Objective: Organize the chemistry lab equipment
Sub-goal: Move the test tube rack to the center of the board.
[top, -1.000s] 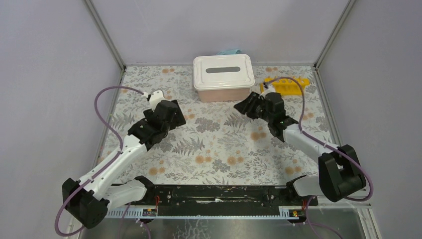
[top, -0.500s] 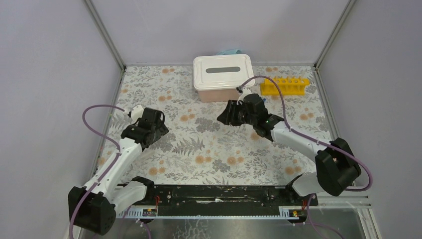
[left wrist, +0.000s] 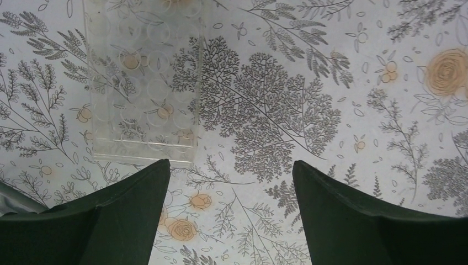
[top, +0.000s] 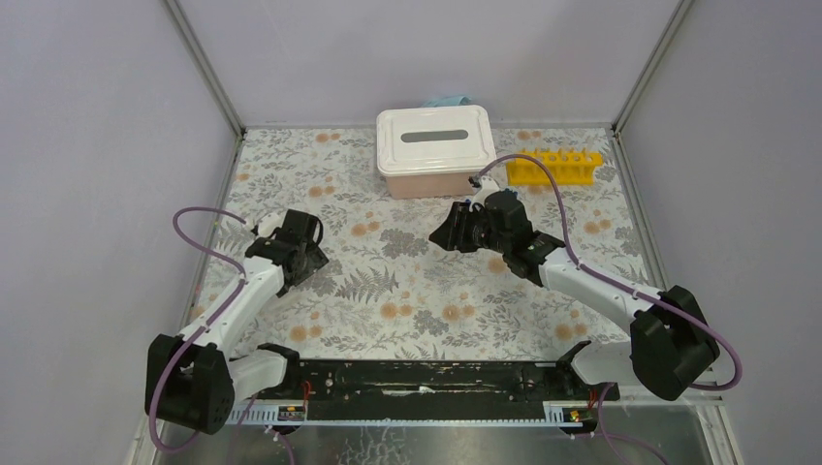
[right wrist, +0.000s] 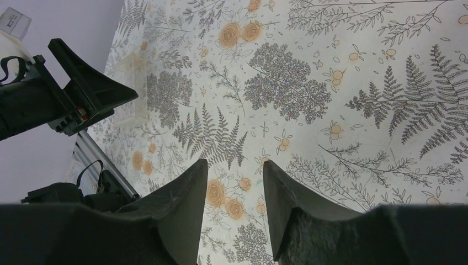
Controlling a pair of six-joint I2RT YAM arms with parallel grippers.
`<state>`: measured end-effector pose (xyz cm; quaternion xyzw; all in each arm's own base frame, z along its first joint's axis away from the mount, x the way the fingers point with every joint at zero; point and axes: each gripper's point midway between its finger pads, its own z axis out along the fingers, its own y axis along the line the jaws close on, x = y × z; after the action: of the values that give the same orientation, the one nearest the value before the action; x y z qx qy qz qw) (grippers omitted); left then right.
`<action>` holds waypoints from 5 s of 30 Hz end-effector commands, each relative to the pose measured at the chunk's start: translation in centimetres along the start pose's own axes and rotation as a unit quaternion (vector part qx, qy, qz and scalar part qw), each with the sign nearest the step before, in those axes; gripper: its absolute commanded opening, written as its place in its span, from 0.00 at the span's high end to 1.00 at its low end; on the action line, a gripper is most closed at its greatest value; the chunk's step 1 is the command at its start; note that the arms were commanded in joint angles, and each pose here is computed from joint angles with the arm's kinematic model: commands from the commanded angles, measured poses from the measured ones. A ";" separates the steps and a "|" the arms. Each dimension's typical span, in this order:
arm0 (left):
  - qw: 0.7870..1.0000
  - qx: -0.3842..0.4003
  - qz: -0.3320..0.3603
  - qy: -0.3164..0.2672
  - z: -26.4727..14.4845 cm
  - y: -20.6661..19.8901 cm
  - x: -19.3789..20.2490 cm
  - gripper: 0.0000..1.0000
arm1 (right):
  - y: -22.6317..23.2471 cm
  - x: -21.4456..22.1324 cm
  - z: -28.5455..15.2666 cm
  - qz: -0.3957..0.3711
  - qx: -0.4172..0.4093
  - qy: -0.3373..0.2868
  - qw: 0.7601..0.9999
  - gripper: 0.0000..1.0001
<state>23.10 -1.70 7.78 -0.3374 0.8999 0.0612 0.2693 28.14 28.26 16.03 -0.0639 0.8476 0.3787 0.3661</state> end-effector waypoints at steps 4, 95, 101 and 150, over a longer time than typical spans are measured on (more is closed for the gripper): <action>0.999 -0.023 -0.023 -0.005 1.8 1.0 -0.1 0.12 | 1.2 -1.0 -0.8 -0.021 -0.023 -0.024 0.999 0.52; 0.729 0.309 0.574 0.207 -0.2 -15.0 19.1 0.29 | -8.4 -3.5 -3.9 0.073 0.121 -0.113 0.983 0.58; 0.685 0.317 0.618 0.220 -0.1 -15.8 20.3 0.31 | -10.2 -3.9 -3.8 0.028 0.165 -0.100 0.981 0.58; 0.687 0.322 0.640 0.124 -0.8 -21.3 17.3 0.18 | -18.7 -7.7 4.4 -0.227 0.168 0.080 0.956 0.40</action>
<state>26.89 -30.99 3.74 0.4513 0.8573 -0.1612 0.1880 42.17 16.74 6.42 -0.2114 0.9022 0.1292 0.3531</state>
